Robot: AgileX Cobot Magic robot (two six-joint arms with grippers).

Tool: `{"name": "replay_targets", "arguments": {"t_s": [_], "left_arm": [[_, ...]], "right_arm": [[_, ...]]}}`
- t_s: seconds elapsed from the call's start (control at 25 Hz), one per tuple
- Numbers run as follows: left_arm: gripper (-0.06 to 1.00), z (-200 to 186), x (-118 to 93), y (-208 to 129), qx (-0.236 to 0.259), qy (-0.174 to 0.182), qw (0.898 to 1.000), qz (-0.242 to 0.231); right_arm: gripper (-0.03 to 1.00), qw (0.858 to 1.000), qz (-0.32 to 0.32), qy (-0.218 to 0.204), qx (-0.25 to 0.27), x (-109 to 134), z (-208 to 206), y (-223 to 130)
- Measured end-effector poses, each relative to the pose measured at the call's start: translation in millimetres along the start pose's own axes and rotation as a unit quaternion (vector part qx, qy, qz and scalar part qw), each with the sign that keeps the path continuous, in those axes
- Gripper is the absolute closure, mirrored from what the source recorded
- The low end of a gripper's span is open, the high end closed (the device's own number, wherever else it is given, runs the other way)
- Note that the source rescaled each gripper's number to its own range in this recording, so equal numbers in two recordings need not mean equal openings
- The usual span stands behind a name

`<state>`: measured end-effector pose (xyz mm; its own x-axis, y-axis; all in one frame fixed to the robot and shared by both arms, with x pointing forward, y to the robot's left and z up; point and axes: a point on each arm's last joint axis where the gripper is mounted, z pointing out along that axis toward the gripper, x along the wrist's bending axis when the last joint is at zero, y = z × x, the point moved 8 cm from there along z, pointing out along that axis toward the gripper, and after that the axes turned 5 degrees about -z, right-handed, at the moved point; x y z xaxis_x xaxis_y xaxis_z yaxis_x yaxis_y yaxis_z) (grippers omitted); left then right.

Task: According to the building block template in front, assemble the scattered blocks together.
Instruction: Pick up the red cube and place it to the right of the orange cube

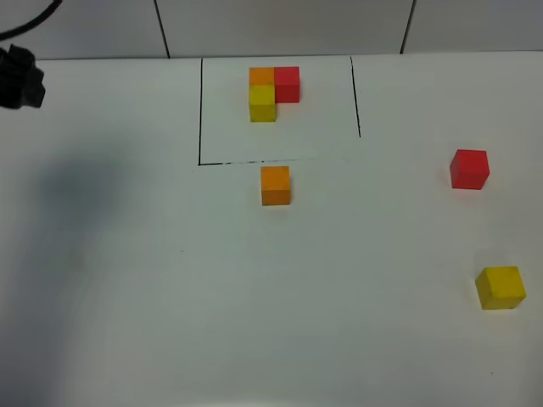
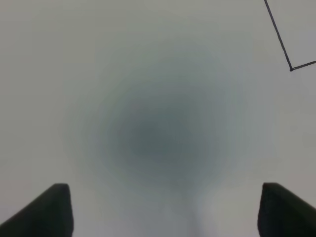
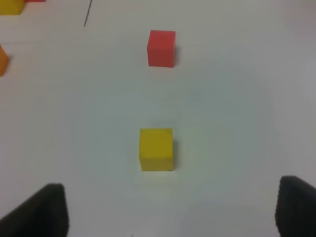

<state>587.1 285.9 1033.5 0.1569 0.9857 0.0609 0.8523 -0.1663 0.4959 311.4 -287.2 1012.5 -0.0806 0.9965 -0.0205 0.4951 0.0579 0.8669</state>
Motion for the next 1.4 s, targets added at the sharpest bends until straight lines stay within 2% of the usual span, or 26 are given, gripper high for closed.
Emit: {"name": "replay_targets", "arguments": {"t_s": [0.36,0.96,1.2,1.4], "left_arm": [[0.24,-49,-9,-60,-0.081,0.005,0.996,-0.038],[0.24,-117,-33,-132,-0.202,-0.032,0.977,-0.067],[0.24,-130,-40,-163,-0.221,-0.040,0.972,-0.065],[0.24,-128,-45,-192,-0.207,-0.044,0.975,-0.061]], "right_arm": [[0.16,1.000,0.003,0.006,-0.002,2,0,1],[0.16,1.000,0.003,0.006,-0.002,2,0,1],[0.16,1.000,0.004,0.006,-0.002,2,0,1],[0.16,1.000,0.004,0.006,-0.002,2,0,1]]}}
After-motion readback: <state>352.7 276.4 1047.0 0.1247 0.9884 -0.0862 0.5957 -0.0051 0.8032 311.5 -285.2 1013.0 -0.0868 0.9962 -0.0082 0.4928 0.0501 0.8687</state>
